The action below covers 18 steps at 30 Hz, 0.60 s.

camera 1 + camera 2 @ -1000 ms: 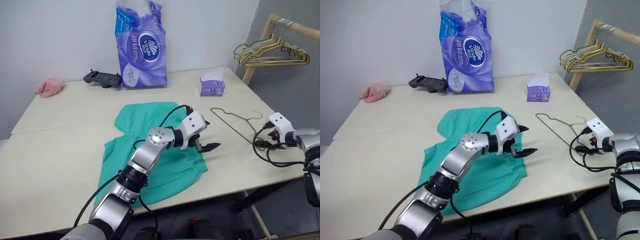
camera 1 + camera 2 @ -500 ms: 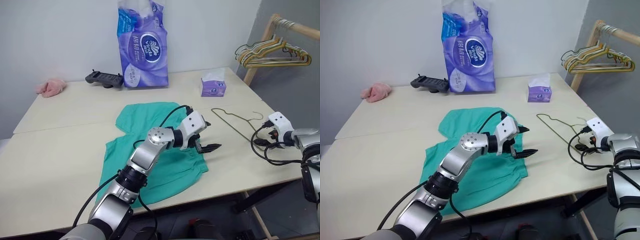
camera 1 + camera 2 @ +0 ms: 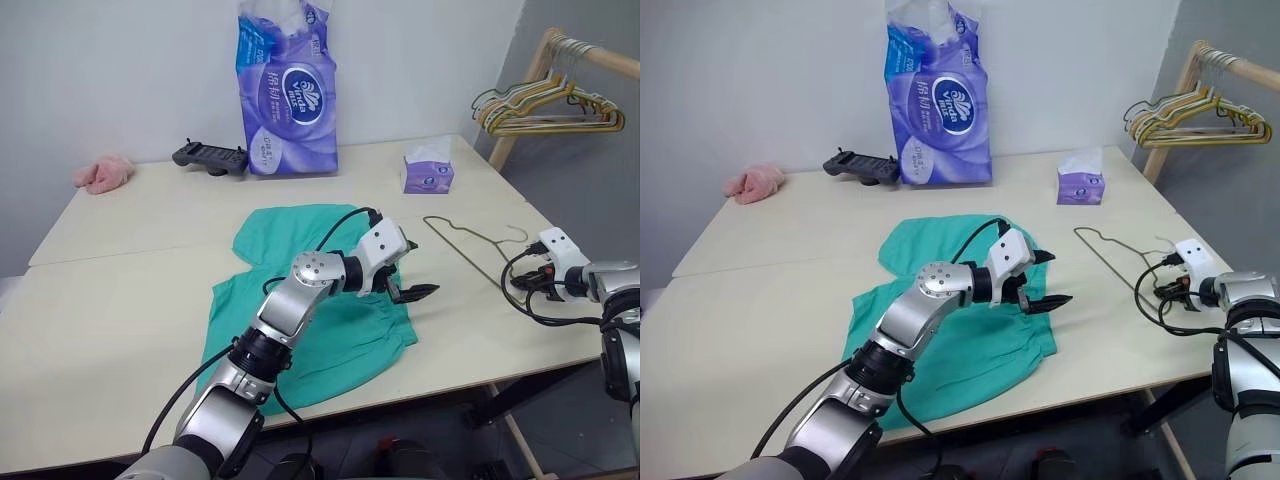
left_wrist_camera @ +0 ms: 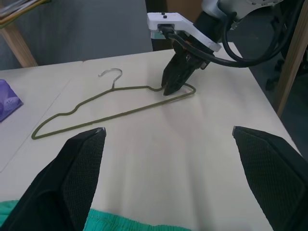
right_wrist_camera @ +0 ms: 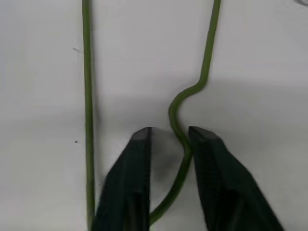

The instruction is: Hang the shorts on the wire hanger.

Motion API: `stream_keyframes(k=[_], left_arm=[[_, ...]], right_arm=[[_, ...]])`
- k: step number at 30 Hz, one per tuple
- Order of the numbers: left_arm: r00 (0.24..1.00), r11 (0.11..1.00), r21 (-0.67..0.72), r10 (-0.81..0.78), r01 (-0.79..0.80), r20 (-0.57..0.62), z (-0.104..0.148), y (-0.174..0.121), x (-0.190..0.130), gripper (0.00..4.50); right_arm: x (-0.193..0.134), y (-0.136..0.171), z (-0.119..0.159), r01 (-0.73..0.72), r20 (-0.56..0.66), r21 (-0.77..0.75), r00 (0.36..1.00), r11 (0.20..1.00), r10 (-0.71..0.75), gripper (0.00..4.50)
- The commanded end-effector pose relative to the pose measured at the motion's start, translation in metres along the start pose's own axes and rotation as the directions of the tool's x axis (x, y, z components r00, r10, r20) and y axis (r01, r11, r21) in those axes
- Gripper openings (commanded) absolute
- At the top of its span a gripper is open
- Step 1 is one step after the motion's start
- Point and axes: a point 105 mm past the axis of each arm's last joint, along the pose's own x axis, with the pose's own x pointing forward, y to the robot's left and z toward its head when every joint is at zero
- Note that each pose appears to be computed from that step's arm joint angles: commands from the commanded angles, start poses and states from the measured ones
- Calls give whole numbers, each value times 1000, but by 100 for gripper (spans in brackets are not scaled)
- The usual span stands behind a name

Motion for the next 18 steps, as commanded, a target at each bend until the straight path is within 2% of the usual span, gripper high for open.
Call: stream_keyframes(k=[1, 6, 10, 14, 18], left_arm=[[998, 999, 48, -1, -2, 67, 24, 0, -2, 450], [997, 999, 51, 12, -15, 71, 26, 4, -2, 450], [997, 998, 59, 31, -35, 71, 26, 11, -4, 450], [988, 992, 5, 122, -123, 99, 35, 38, -21, 450], [985, 990, 17, 139, -142, 102, 42, 54, -33, 450]], right_arm=[[-2, -2, 11, 14, 10, -56, 1000, 998, -14, 3], [-4, -3, 17, 22, 25, -89, 999, 996, -20, 3], [-13, -13, 25, 80, 22, -209, 997, 975, -78, 3], [-34, -26, 51, 164, 93, -444, 986, 881, -137, 3], [-51, -30, 78, 266, 230, -522, 959, 810, -167, 3]])
